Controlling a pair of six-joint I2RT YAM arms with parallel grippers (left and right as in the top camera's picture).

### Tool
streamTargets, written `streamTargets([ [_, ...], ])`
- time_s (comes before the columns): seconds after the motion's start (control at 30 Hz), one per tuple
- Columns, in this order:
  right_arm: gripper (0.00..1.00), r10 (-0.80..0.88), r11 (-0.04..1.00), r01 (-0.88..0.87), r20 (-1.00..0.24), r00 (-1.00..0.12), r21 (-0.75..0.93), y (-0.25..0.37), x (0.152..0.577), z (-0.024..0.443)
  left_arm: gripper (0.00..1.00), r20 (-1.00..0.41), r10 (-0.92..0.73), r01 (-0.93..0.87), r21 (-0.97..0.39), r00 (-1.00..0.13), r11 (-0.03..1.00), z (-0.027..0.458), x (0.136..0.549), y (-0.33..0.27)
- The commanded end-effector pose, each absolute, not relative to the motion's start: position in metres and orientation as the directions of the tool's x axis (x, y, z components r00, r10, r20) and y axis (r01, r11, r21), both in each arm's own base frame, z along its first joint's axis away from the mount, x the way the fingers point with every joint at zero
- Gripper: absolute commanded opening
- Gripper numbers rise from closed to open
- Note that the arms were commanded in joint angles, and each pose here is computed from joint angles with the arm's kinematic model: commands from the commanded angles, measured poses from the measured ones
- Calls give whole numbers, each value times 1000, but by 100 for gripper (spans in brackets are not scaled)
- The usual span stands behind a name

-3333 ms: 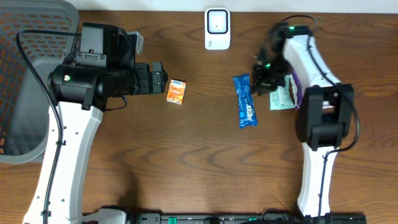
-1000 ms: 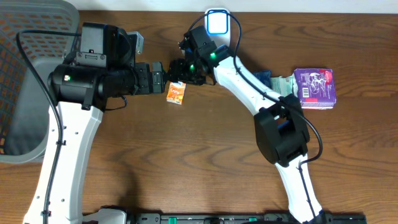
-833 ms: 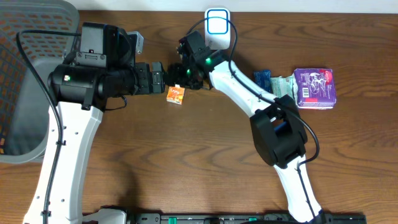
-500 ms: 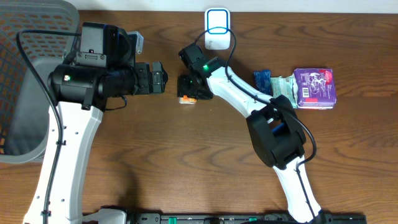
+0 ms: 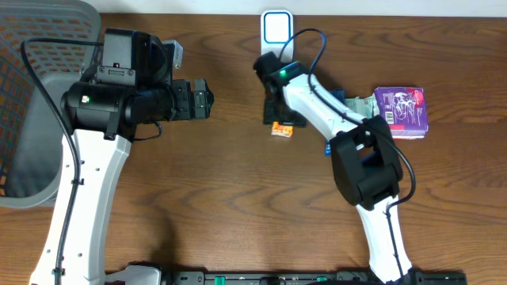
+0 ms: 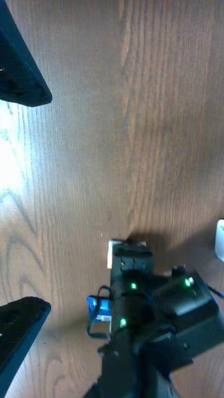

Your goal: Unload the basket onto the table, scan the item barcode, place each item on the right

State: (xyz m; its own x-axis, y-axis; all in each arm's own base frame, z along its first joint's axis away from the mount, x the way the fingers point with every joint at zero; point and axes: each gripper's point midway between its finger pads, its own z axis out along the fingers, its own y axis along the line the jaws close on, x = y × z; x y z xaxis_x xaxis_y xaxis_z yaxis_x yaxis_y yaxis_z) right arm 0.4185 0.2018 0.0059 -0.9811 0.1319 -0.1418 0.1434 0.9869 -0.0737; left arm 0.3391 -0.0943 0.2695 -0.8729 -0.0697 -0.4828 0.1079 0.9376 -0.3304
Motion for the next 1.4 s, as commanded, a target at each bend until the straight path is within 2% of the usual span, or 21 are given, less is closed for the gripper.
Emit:
streamTargets([
  [0.0,72,91,989,115,-225,-970,-94,185,431,42,98,-479,-74,98,-324,-875,941,268,340,-92],
  [0.1,80,61,993,84,-261,-963,-77,185,433,64,98,-479,-74,98,-324,-875,941,268,340,-92],
  [0.3,86,99,993,114,-321,-942,-28,157,435,121,98,-479,-74,98,-324,-875,941,268,339,-92],
  [0.4,98,69,997,52,-301,-951,63,153,425,148,98,-479,-74,98,-324,-875,941,268,340,-92],
  [0.47,99,59,994,31,-286,-957,101,146,414,163,98,-479,-74,98,-324,-875,941,268,340,-92],
  [0.53,99,66,996,48,-286,-956,69,126,404,178,98,-479,-74,98,-324,-875,941,268,340,-92],
  [0.73,99,192,973,225,-347,-918,-58,28,393,215,98,-479,-74,98,-324,-875,941,268,339,-92],
  [0.93,99,331,923,374,-309,-892,-91,-84,388,205,98,-479,-74,98,-324,-875,941,268,340,-92],
  [1.1,99,400,891,443,-286,-871,-102,-140,390,182,98,-479,-73,98,-324,-875,941,268,340,-92],
  [1.2,99,442,872,482,-291,-848,-81,-162,396,170,98,-479,-74,98,-324,-875,941,268,340,-92],
  [1.37,99,430,902,421,-249,-868,91,-168,415,133,98,-479,-74,98,-324,-875,941,268,339,-92],
])
